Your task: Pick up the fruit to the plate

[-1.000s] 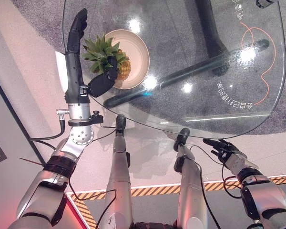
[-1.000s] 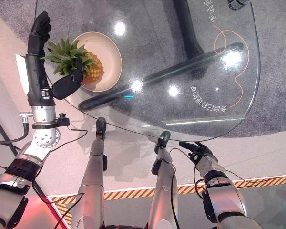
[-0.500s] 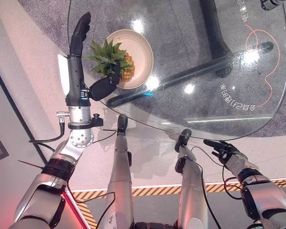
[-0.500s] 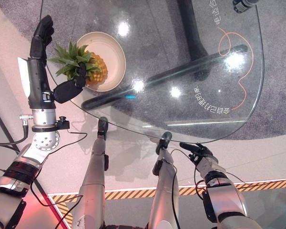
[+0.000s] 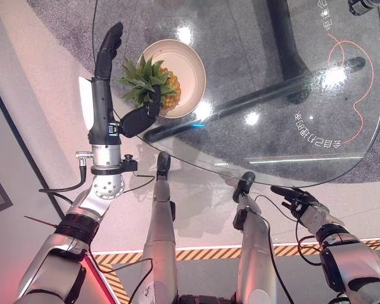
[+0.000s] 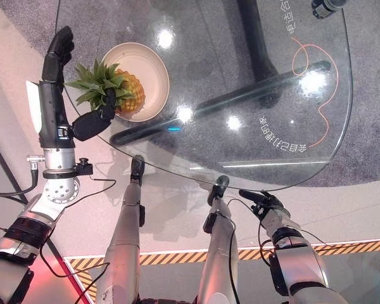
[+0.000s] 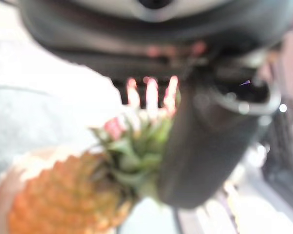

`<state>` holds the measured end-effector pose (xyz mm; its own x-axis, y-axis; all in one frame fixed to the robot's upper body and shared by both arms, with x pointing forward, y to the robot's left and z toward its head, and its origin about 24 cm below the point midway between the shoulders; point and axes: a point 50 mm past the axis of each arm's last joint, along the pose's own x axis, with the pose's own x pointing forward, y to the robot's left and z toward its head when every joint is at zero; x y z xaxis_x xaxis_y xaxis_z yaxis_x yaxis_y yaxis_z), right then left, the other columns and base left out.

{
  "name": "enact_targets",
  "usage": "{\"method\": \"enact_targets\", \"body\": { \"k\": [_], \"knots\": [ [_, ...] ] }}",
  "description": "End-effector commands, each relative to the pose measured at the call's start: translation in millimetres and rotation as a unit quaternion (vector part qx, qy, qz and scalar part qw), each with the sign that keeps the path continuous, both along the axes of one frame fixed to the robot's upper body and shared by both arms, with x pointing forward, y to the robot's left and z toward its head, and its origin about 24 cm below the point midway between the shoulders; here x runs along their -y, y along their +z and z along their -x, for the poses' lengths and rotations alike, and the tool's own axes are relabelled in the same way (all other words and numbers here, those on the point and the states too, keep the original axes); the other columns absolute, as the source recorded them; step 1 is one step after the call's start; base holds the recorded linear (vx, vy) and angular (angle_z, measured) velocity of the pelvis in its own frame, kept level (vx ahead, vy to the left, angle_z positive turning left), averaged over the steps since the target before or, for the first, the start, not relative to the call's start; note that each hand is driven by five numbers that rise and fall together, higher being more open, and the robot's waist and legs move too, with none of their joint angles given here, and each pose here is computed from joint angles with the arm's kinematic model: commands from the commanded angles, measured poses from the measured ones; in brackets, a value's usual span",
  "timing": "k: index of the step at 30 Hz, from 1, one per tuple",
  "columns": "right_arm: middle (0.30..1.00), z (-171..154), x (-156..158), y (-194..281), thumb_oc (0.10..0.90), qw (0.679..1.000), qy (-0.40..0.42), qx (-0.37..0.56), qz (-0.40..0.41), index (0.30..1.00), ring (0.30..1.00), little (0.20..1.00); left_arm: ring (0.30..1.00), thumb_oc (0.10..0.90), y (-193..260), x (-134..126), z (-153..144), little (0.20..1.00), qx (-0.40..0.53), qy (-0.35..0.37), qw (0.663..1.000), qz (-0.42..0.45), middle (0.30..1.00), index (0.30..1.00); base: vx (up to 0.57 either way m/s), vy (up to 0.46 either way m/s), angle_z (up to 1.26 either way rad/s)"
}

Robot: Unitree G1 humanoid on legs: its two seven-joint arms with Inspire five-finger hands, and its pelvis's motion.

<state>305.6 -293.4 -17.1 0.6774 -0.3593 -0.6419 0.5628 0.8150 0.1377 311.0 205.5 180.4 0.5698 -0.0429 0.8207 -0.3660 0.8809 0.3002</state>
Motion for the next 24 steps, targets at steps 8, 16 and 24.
{"method": "enact_targets", "body": {
  "k": [8, 16, 24],
  "knots": [
    [0.900, 22.3, 40.9, 3.1, 0.800, 0.998, -0.057, -0.011, 0.029, 0.900, 0.900, 0.900, 0.900, 0.800, 31.0, 22.5, 17.1, 0.900, 0.092, -0.084, 0.992, -0.020, 0.900, 0.900, 0.00, 0.000, 0.01],
    [0.900, 22.5, 38.7, 1.1, 0.800, 0.998, -0.057, -0.011, 0.026, 0.900, 0.900, 0.900, 0.900, 0.800, 39.4, 28.6, 23.1, 0.900, 0.113, -0.112, 0.987, -0.017, 0.900, 0.900, 0.00, 0.000, 0.00],
    [0.900, 22.8, 35.9, -1.4, 0.800, 0.998, -0.056, -0.009, 0.020, 0.900, 0.900, 0.900, 0.900, 0.800, 52.5, 33.1, 28.6, 0.900, 0.135, -0.135, 0.981, -0.020, 0.900, 0.900, 0.00, 0.000, 0.00]
  ]
}}
